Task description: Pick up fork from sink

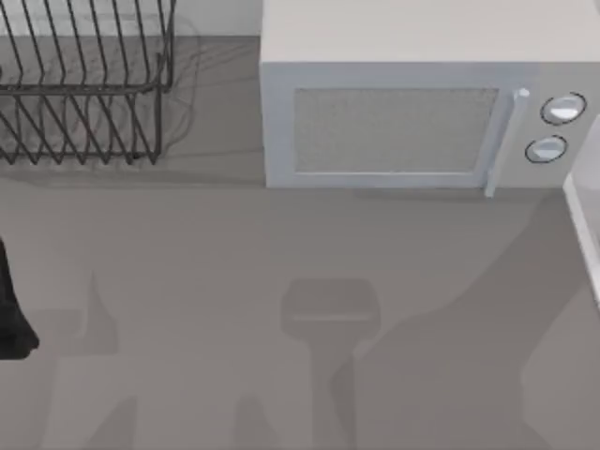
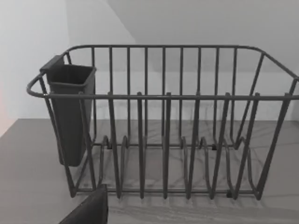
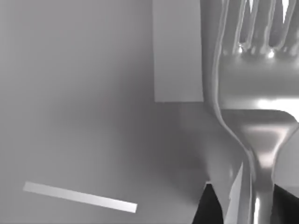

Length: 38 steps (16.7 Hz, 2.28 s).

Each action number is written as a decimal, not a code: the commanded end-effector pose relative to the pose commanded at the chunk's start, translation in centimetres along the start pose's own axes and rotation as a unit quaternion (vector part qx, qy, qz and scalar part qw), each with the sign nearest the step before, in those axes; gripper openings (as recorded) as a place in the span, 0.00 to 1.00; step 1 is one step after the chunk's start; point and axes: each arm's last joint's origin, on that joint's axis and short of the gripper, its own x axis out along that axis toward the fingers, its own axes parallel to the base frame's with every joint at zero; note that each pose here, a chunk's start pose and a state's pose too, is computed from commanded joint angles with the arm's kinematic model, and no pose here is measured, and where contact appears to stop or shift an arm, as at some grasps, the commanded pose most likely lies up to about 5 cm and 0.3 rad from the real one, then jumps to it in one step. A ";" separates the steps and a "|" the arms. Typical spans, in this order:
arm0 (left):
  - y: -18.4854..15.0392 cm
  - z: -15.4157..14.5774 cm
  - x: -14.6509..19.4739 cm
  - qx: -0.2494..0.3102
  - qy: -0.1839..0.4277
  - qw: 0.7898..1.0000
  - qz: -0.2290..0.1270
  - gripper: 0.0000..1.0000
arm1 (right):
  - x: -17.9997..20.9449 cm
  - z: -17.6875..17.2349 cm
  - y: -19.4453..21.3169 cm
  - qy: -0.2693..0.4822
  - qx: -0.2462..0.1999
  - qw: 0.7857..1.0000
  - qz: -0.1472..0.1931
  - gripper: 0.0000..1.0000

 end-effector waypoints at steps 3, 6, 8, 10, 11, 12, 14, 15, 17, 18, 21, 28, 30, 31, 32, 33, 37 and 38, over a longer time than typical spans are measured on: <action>0.0 0.0 0.0 0.000 0.000 1.000 0.000 1.00 | 0.0 0.0 0.0 0.000 0.000 1.000 0.000 0.00; 0.0 0.0 0.0 0.000 0.000 1.000 0.000 1.00 | 0.0 0.0 0.0 0.000 0.000 1.000 0.000 0.00; 0.0 0.0 0.0 0.000 0.000 1.000 0.000 1.00 | -2.4 0.6 0.0 -0.024 0.004 1.000 0.000 0.00; 0.0 0.0 0.0 0.000 0.000 1.000 0.000 1.00 | -3.7 0.9 -0.1 -0.026 0.004 1.000 -0.001 0.00; 0.0 0.0 0.0 0.000 0.000 1.000 0.000 1.00 | -4.7 1.1 -0.1 -0.026 0.004 1.000 -0.001 0.00; 0.0 0.0 0.0 0.000 0.000 1.000 0.000 1.00 | -5.9 1.2 -0.2 -0.025 0.004 1.000 -0.001 0.00; 0.0 0.0 0.0 0.000 0.000 1.000 0.000 1.00 | -9.0 1.3 -0.2 -0.019 0.004 1.000 0.001 0.00; 0.0 0.0 0.0 0.000 0.000 1.000 0.000 1.00 | -10.6 1.2 -0.2 -0.016 0.004 1.000 0.002 0.00; 0.0 0.0 0.0 0.000 0.000 1.000 0.000 1.00 | -13.8 1.0 -0.1 -0.014 0.004 1.000 0.002 0.00; 0.0 0.0 0.0 0.000 0.000 1.000 0.000 1.00 | -15.2 0.8 -0.1 -0.016 0.004 1.000 0.002 0.00; 0.0 0.0 0.0 0.000 0.000 1.000 0.000 1.00 | -17.3 0.5 0.0 -0.023 0.004 1.000 0.000 0.00; 0.0 0.0 0.0 0.000 0.000 1.000 0.000 1.00 | -19.4 0.0 2.8 -0.028 0.004 1.000 -0.002 0.00; 0.0 0.0 0.0 0.000 0.000 1.000 0.000 1.00 | -22.1 -1.0 6.0 -0.039 0.007 0.999 -0.005 0.00; 0.0 0.0 0.0 0.000 0.000 1.000 0.000 1.00 | -23.8 -1.9 7.9 -0.047 0.009 0.999 -0.006 0.00; 0.0 0.0 0.0 0.000 0.000 1.000 0.000 1.00 | -25.5 -3.0 9.8 -0.056 0.010 0.998 -0.006 0.00; 0.0 0.0 0.0 0.000 0.000 1.000 0.000 1.00 | -27.1 -4.3 11.7 -0.066 0.012 0.998 -0.005 0.00; 0.0 0.0 0.0 0.000 0.000 1.000 0.000 1.00 | -31.3 -10.5 18.6 -0.091 0.012 0.996 0.011 0.00; 0.0 0.0 0.0 0.000 0.000 1.000 0.000 1.00 | -31.5 -11.9 20.0 -0.090 0.011 0.996 0.016 0.00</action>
